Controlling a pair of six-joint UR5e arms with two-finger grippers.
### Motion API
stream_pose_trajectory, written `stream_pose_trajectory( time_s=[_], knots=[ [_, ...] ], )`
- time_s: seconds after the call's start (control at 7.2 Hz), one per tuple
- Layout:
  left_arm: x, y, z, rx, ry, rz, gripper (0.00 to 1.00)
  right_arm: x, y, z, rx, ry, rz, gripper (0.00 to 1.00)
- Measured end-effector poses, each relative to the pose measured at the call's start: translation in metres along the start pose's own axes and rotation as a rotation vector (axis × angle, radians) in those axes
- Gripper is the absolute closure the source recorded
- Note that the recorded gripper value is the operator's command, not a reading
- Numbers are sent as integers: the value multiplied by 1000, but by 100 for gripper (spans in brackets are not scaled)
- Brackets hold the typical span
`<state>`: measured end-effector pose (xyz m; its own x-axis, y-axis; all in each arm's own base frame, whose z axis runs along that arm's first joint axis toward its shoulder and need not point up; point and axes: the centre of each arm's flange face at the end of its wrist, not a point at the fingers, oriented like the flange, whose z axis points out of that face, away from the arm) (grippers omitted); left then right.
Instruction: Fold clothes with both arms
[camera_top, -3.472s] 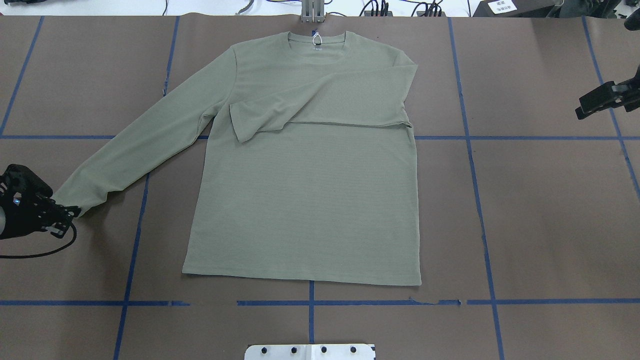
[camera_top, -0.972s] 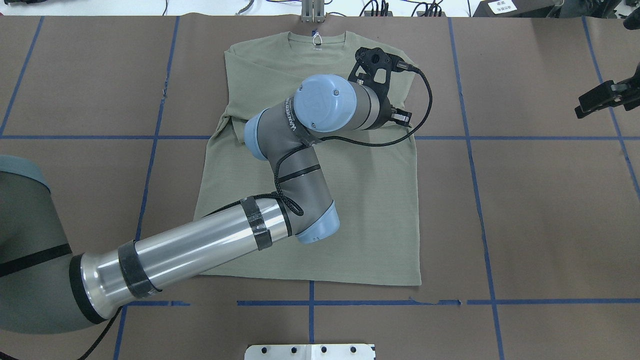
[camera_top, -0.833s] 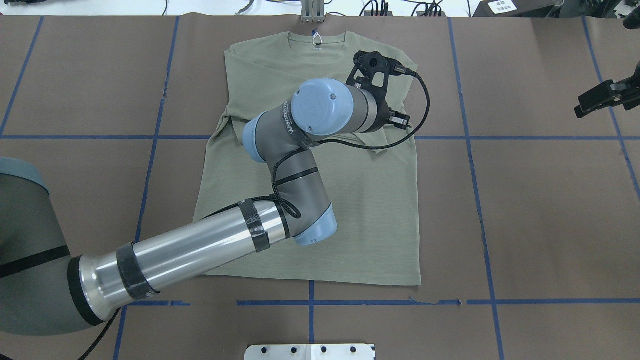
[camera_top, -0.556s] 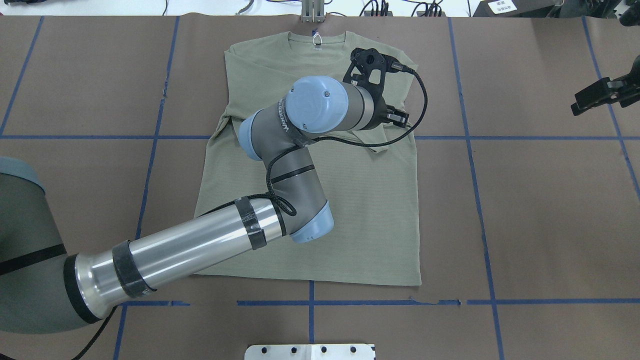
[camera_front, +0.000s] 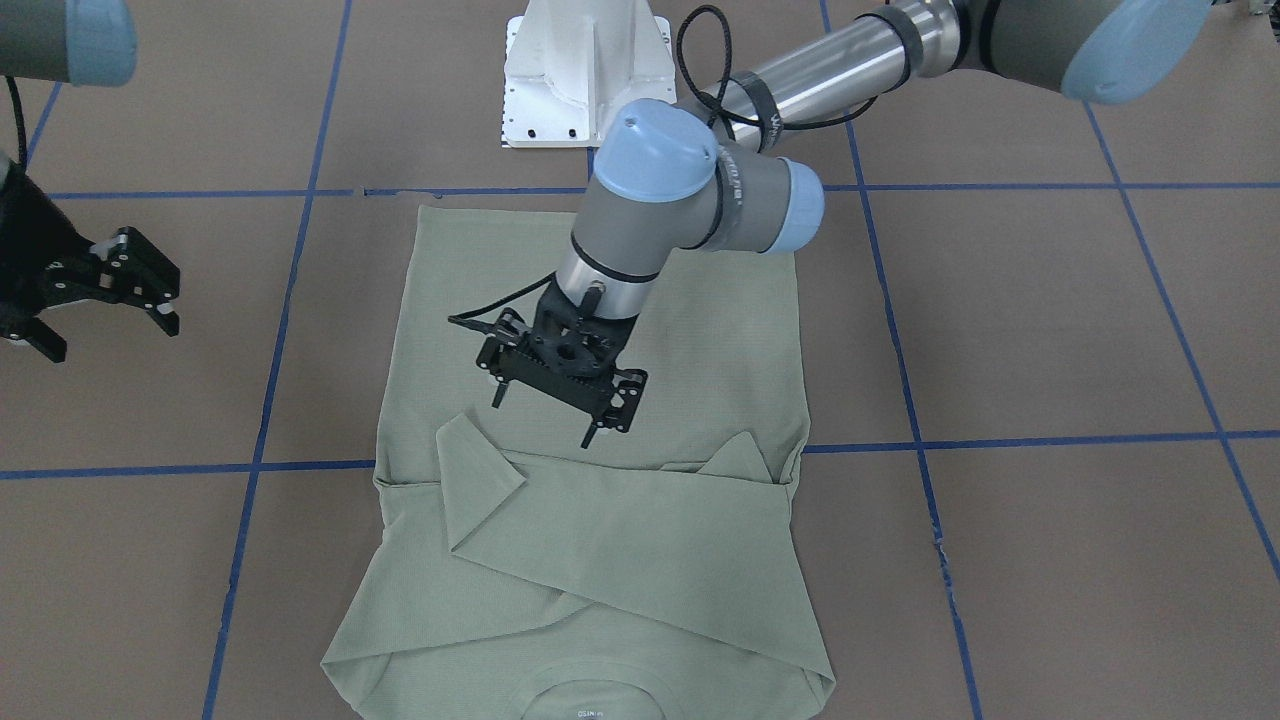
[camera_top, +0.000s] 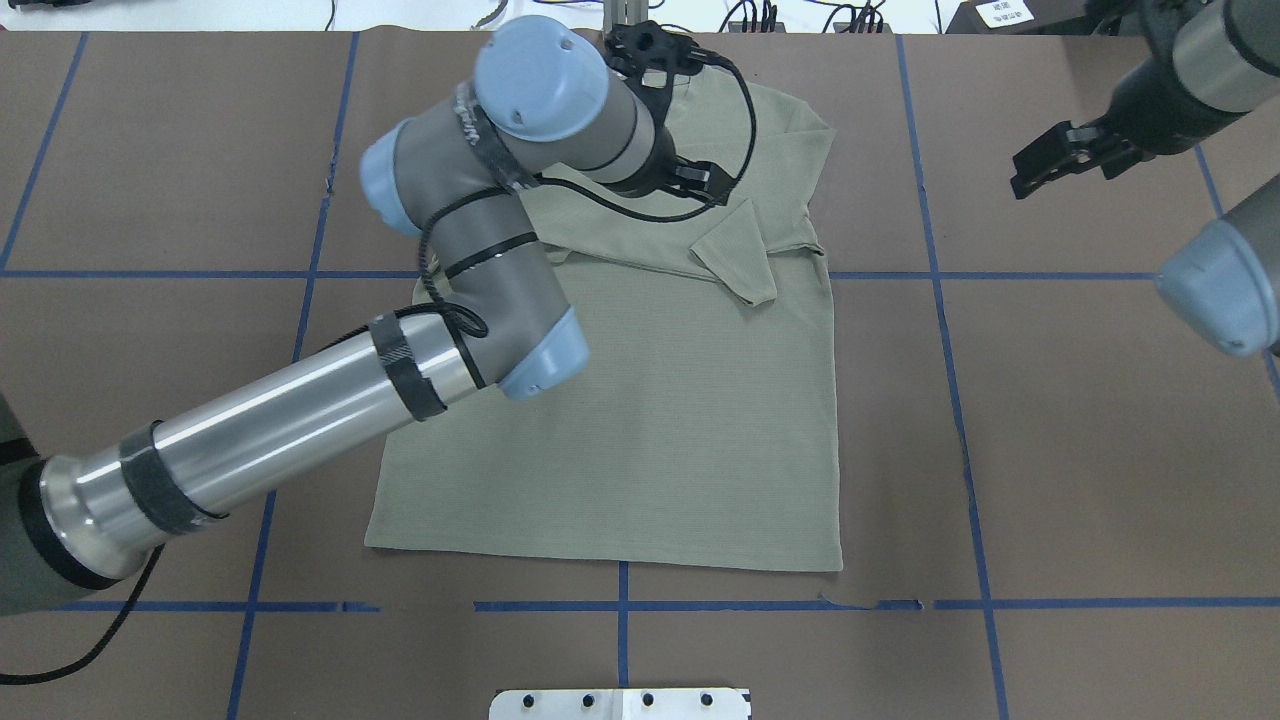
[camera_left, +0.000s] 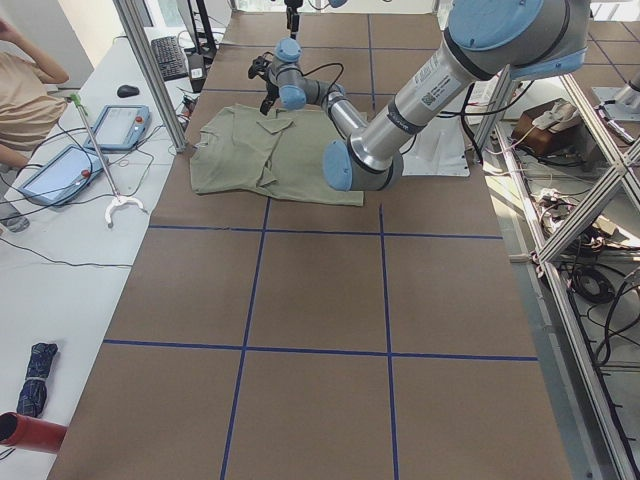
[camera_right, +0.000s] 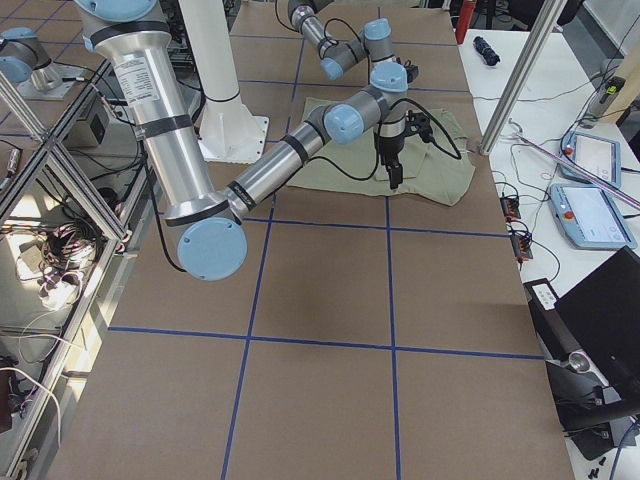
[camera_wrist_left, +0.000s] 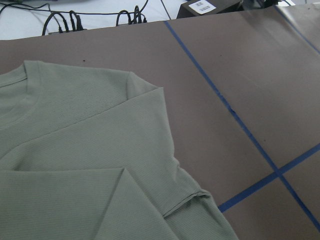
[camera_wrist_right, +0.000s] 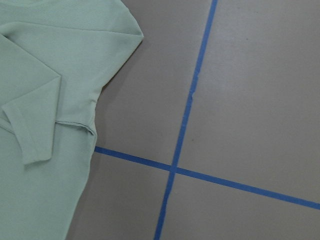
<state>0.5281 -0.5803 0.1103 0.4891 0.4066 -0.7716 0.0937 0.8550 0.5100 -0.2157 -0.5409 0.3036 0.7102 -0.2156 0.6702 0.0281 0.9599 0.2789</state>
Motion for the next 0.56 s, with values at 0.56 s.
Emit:
stream_pose_trajectory(
  time_s=[0.56],
  knots=[
    [-165, 45, -107, -63, -48, 145, 0, -181, -64, 79, 61, 126, 79, 8]
  ],
)
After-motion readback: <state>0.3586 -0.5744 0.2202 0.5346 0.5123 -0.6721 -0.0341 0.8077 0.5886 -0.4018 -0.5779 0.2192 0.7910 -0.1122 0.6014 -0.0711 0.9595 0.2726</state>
